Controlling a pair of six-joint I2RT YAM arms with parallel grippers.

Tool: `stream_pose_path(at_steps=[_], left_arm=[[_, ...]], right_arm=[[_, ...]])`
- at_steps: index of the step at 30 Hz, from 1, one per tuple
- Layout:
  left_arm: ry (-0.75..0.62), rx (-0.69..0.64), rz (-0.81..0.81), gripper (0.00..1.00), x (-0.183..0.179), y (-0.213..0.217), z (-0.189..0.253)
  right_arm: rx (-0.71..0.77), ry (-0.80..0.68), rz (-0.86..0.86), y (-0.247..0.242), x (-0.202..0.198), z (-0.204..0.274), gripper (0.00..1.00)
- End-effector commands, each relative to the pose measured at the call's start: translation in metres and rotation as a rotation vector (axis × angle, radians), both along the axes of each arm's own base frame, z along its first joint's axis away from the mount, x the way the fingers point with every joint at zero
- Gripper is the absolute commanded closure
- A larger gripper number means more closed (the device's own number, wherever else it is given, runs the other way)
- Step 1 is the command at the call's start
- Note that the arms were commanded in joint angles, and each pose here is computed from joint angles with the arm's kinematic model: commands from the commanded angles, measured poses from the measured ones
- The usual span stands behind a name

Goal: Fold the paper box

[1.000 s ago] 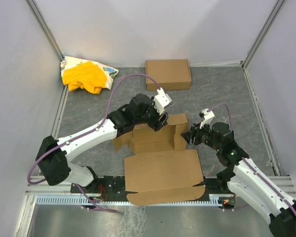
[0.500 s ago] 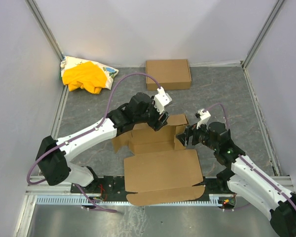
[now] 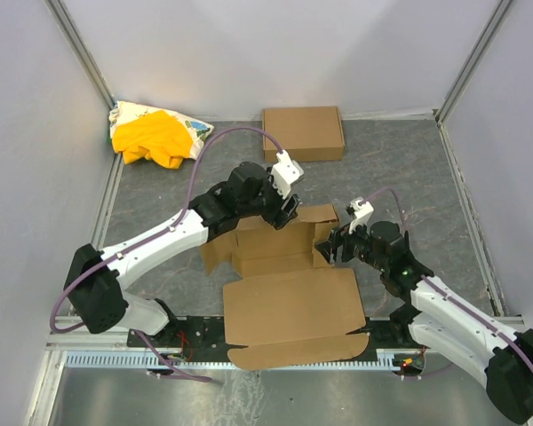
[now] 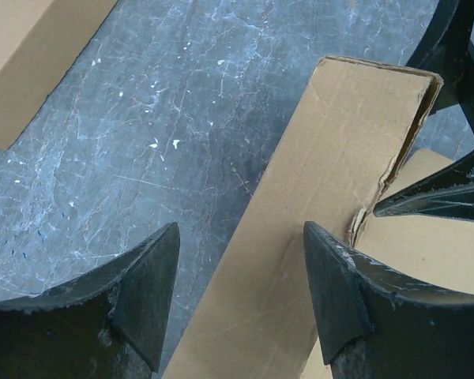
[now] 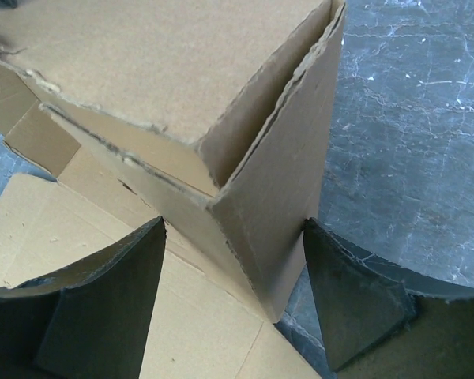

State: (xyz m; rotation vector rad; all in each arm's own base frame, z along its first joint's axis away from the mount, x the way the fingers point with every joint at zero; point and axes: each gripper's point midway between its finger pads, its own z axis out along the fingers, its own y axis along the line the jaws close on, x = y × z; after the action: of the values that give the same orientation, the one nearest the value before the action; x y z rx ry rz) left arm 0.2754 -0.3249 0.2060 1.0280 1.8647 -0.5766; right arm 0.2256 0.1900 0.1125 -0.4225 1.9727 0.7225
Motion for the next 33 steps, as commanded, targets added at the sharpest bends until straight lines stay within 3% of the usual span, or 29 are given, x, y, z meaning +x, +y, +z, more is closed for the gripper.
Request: stream_pose_path(at_steps=[1, 3, 6, 9, 10, 16, 18, 21, 33], left_arm=[[0.014, -0.074, 0.024, 0.29, 0.008, -0.008, 0.01], [0.026, -0.073, 0.016, 0.29, 0.009, -0.009, 0.006], [0.056, -0.066, -0.002, 0.3, 0.006, -0.013, -0.005], [0.085, -0.059, -0.011, 0.31, 0.004, -0.014, -0.014], [0.086, -0.062, -0.013, 0.31, 0.003, -0.015, -0.014], [0.057, -0.061, 0.0, 0.31, 0.003, -0.009, -0.004], [0.05, -0.07, -0.002, 0.31, 0.002, -0.008, 0.001], [0.068, -0.085, -0.018, 0.32, -0.002, -0.011, -0.001], [0.116, -0.175, -0.01, 0.42, -0.02, -0.022, 0.023]], right_arm=[[0.043, -0.118, 0.042, 0.012, 0.009, 0.021, 0.23], [0.034, -0.126, 0.034, 0.012, 0.011, 0.021, 0.25], [0.029, -0.127, 0.022, 0.012, 0.016, 0.023, 0.38], [0.027, -0.111, 0.003, 0.014, 0.02, 0.024, 0.75], [0.018, -0.097, -0.002, 0.014, 0.021, 0.022, 0.79], [-0.001, -0.099, -0.009, 0.013, 0.019, 0.021, 0.67], [0.0, -0.108, -0.033, 0.009, 0.018, 0.023, 0.73], [0.021, -0.131, -0.102, 0.0, 0.019, 0.029, 0.97], [-0.088, -0.264, -0.359, -0.027, 0.019, 0.034, 0.99]])
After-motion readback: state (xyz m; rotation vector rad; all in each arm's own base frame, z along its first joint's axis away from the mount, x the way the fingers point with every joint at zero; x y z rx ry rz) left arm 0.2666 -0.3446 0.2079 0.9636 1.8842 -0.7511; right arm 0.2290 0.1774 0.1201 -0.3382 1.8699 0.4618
